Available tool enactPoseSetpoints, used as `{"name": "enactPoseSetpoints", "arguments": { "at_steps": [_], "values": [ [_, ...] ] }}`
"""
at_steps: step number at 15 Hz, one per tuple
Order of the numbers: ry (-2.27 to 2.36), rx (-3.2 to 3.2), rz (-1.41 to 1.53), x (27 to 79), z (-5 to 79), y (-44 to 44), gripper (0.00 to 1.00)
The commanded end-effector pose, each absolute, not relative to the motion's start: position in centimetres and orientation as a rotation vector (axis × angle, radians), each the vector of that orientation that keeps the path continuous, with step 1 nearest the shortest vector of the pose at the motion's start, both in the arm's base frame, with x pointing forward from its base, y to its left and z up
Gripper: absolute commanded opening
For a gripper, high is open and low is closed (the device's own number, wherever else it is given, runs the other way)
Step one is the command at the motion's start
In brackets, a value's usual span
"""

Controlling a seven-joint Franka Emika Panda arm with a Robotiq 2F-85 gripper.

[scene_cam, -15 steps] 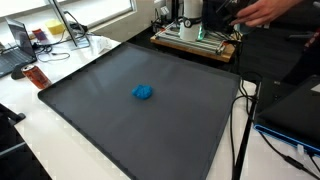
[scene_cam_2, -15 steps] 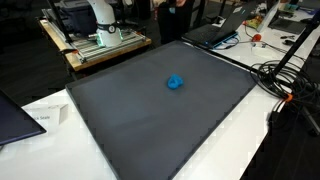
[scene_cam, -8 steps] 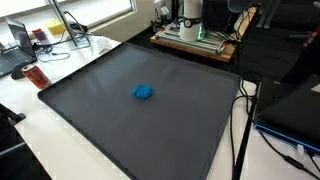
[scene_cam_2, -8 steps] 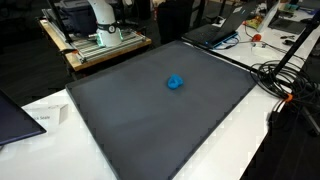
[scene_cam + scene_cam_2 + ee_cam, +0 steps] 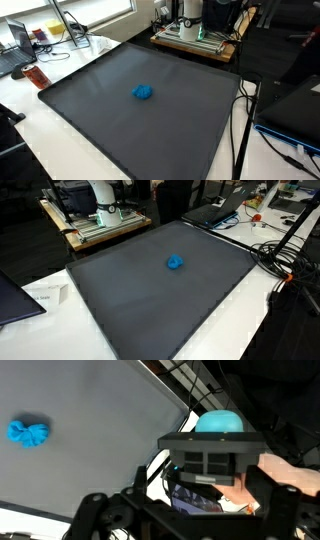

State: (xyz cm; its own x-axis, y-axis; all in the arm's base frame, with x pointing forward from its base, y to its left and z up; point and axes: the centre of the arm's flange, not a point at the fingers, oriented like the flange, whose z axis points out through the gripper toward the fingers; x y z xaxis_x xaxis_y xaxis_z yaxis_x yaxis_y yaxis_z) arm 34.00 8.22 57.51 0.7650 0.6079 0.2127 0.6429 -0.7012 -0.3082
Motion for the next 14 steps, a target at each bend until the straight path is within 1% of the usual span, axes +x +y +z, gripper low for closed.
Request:
{"name": "enactPoseSetpoints", "arguments": {
  "at_steps": [1, 13, 14],
  "values": [
    [-0.979, -2.566, -0.118, 33.6, 58.1, 5.9, 1.0],
    [-0.991, -2.544, -0.094, 33.8, 57.9, 3.2, 1.0],
    [-0.988, -2.544, -0.096, 33.7, 57.9, 3.2, 0.84]
  ]
}}
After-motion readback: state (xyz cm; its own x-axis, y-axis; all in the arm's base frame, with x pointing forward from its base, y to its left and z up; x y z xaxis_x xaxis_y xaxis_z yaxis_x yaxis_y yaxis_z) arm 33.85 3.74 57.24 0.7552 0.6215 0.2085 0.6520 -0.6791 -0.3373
